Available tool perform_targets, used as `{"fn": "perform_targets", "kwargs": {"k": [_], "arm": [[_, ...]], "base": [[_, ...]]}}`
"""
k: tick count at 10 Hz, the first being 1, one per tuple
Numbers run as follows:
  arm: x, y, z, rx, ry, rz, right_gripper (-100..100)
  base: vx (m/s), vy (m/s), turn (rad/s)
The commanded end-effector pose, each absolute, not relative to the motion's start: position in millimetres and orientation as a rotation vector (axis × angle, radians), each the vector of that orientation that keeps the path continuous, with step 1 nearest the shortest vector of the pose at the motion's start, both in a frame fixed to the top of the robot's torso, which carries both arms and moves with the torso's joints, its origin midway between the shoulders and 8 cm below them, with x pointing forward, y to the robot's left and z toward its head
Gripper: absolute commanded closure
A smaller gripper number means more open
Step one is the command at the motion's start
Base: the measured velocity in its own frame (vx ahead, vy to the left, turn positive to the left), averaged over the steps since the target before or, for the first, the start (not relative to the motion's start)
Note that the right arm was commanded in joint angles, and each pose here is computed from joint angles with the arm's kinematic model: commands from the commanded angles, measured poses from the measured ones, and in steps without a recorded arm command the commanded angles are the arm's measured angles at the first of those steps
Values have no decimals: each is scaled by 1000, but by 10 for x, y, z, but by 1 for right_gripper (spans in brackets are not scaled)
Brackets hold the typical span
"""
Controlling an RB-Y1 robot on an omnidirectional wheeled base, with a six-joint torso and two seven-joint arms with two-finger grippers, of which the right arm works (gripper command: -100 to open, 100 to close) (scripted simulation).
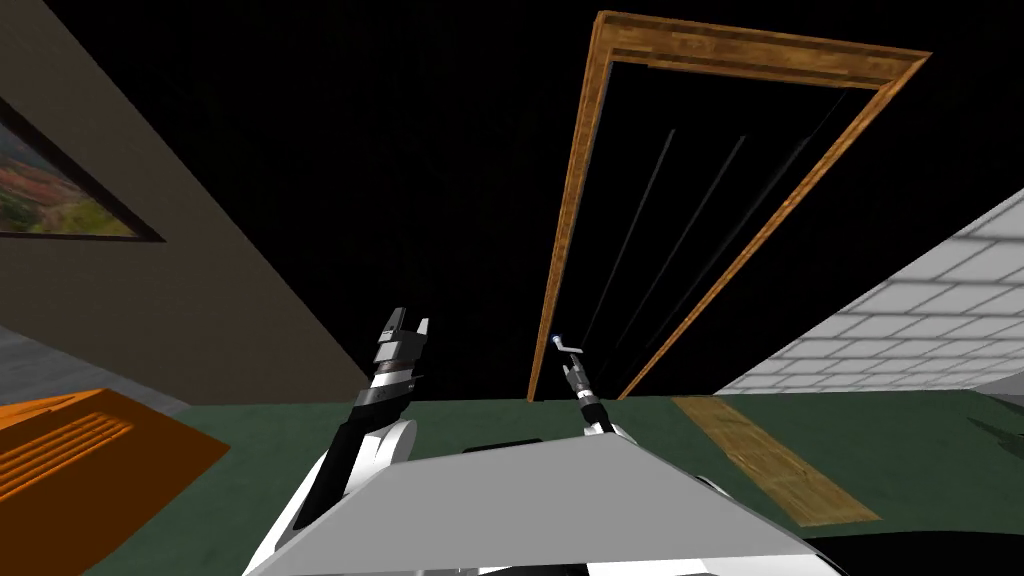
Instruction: Pull the door open
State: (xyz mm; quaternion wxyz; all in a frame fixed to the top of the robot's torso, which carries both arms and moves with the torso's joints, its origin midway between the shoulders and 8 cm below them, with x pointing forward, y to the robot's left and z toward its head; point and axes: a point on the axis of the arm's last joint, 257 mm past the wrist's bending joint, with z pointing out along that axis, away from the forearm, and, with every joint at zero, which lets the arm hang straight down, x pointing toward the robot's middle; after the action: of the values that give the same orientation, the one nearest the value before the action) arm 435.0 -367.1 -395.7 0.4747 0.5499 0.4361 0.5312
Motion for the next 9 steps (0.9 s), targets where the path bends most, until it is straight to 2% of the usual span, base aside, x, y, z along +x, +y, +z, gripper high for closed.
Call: {"fn": "perform_targets", "kwargs": {"k": [1,2,5,6,9], "arm": [[4238,-3899,-3963,1363,1022,1261,-100],[4155,-4055,-3968,1376,993,1234,-100],[4083,-4157,-3985,1383,977,1217,-100],[4083,-4157,-3985,1383,977,1217,100],[4083,-4157,-3985,1383,977,1217,100]], "base": [[158,-19,324],[191,-22,403],[102,-50,139],[-8,4,-60],[-17,7,-5]]}}
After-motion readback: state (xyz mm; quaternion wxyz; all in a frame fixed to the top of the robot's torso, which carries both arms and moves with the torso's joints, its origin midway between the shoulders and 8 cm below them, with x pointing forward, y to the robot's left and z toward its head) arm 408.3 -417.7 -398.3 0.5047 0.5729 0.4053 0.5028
